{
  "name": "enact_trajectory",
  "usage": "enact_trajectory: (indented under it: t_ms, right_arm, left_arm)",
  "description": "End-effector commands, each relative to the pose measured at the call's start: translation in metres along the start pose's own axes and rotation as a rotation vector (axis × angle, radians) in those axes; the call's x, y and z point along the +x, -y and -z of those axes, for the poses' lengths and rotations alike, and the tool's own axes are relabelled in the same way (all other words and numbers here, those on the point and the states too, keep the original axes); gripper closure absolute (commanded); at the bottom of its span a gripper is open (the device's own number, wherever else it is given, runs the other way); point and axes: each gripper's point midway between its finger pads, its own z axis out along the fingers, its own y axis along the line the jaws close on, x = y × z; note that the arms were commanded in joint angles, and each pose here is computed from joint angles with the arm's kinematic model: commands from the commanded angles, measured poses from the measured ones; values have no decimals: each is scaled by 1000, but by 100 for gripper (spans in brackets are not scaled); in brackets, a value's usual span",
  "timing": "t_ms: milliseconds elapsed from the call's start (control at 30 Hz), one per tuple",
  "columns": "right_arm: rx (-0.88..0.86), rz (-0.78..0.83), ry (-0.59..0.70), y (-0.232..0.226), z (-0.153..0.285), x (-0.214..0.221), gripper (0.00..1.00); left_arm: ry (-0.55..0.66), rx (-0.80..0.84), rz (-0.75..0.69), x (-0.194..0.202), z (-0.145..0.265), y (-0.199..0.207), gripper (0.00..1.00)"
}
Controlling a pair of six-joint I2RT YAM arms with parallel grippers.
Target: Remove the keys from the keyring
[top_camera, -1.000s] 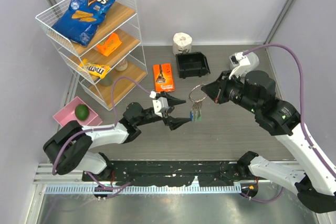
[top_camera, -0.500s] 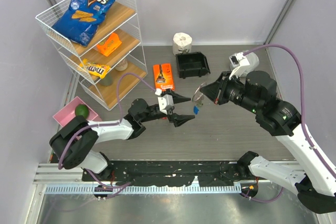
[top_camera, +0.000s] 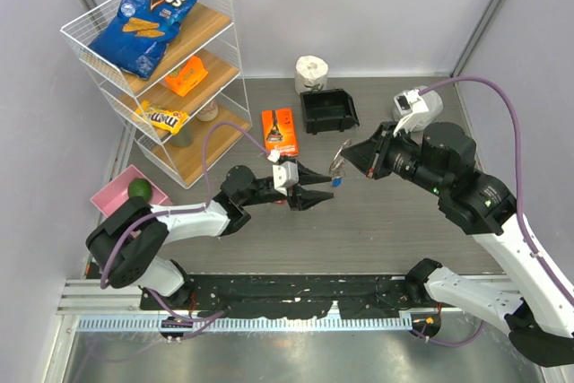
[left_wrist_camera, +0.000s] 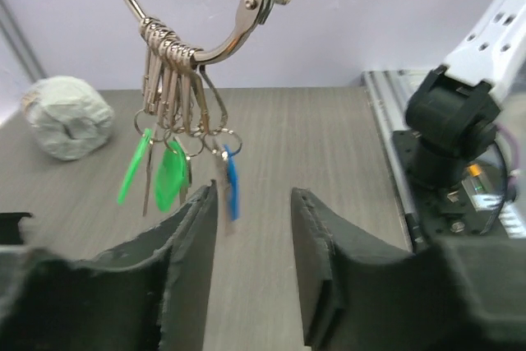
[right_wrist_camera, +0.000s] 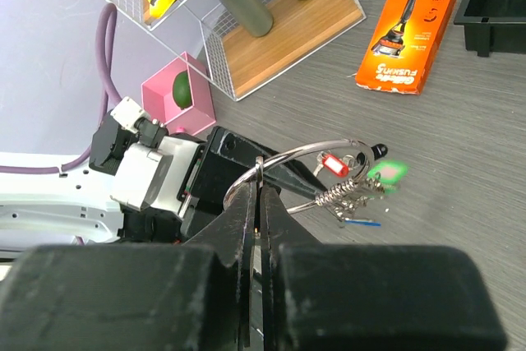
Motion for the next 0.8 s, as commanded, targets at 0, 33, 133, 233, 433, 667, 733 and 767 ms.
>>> enact_trajectory:
  t_ms: [0,33,133,233,433,667,733,767]
  right_arm:
    - [-51,10,77,-14,7,-18,95]
    - [-48,8,72,-13,6,-17,95]
    - [-56,6,78,-14,7,-17,95]
    - [-68,1,79,-15,5,-16,95]
    - [-84,-9,81,-18,5,-16,95]
    - [-48,-1,88,-11,7,-16,95]
    - [-22,2,95,-6,9,-17,95]
    - [-7,6,95,-3,11,-16,95]
  left_arm:
    - [42,55,-27,-15,-8,8,41]
    - [42,42,-30,-15,-8,6,36]
    - [36,19,-31,-12,-7,2,33]
    - [32,20,-24,-12,-8,2,39]
    - [19,25,-14,-10,-10,1,76]
    - [1,35,-13,-10,-10,3,100]
    - [-6,30,-6,-10,-9,3,100]
    - [-12,28,0,-11,-8,3,100]
